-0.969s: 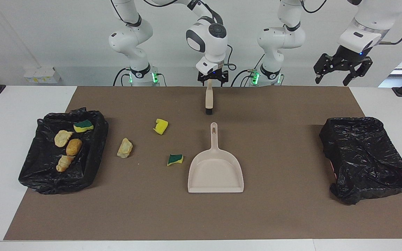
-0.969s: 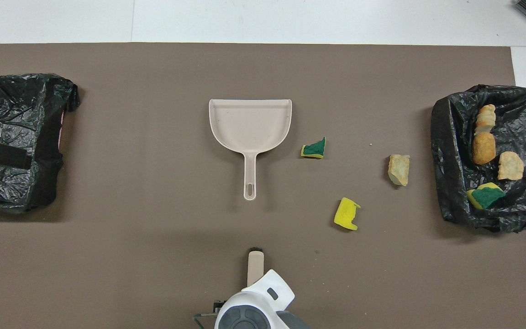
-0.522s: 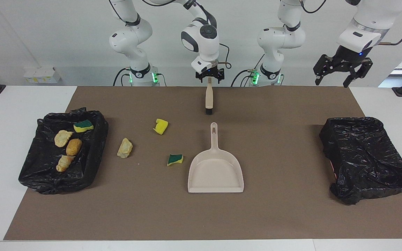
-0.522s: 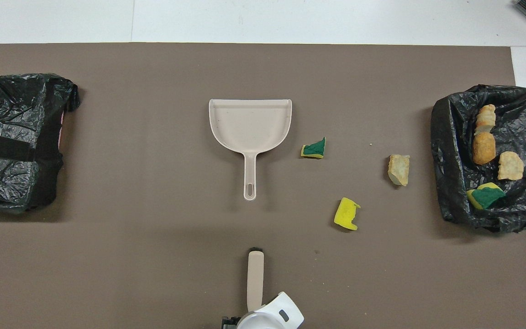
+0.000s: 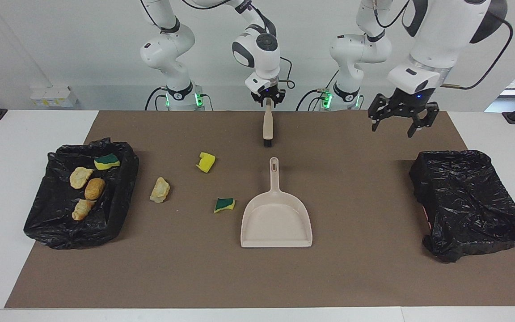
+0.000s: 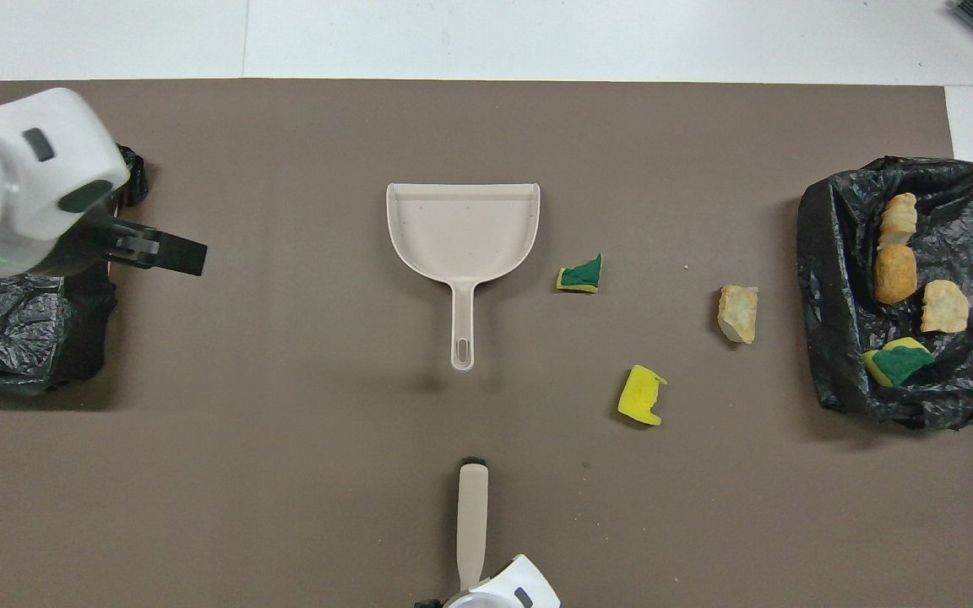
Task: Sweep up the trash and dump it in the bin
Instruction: 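Grasp the dustpan handle with the left gripper while the right gripper lifts the brush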
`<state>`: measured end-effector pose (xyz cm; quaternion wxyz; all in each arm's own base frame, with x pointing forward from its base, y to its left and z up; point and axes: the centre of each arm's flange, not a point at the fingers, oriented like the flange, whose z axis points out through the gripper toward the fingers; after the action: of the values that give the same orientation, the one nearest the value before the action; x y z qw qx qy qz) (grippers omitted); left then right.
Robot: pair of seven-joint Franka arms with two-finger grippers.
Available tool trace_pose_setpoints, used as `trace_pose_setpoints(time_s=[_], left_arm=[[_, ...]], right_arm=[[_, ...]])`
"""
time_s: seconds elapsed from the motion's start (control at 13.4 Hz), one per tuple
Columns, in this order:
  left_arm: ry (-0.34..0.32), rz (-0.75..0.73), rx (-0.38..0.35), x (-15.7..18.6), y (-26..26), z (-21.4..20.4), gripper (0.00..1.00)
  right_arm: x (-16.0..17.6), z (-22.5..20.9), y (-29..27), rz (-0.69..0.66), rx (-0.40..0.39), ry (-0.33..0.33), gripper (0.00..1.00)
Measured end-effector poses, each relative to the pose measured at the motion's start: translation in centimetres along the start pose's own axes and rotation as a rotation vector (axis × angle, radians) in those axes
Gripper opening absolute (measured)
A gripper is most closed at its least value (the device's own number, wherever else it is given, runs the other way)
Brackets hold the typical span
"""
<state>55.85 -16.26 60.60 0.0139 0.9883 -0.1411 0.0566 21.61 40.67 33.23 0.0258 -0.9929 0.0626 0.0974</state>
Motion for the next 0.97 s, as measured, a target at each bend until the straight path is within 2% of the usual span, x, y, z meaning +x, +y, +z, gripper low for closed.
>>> trace_pose_setpoints(time_s=[0.07, 0.15, 0.37, 0.75, 0.97], left_arm=[[0.009, -0.007, -0.005, 0.6, 2.0, 1.4, 1.00], [0.012, -0.010, -0.011, 1.2, 4.0, 2.9, 1.00], [0.014, -0.039, -0.027, 2.5, 9.6, 7.0, 1.00], [-0.013, -0.068, -0.047, 2.1, 19.6, 15.6, 1.00], [-0.007, -0.078, -0.059, 0.1, 23.1, 20.6, 1.00]], right_arm=[[-0.1, 0.0, 0.0, 0.002, 0.000, 0.000, 0.26], [-0.1, 0.0, -0.1, 0.011, 0.000, 0.000, 0.25], [1.5, -1.5, 0.2, 0.057, 0.017, 0.000, 0.25], [8.2, -9.6, 4.7, 0.126, 0.007, -0.049, 0.25], [12.2, -14.2, 8.3, 0.117, -0.066, -0.019, 0.25]])
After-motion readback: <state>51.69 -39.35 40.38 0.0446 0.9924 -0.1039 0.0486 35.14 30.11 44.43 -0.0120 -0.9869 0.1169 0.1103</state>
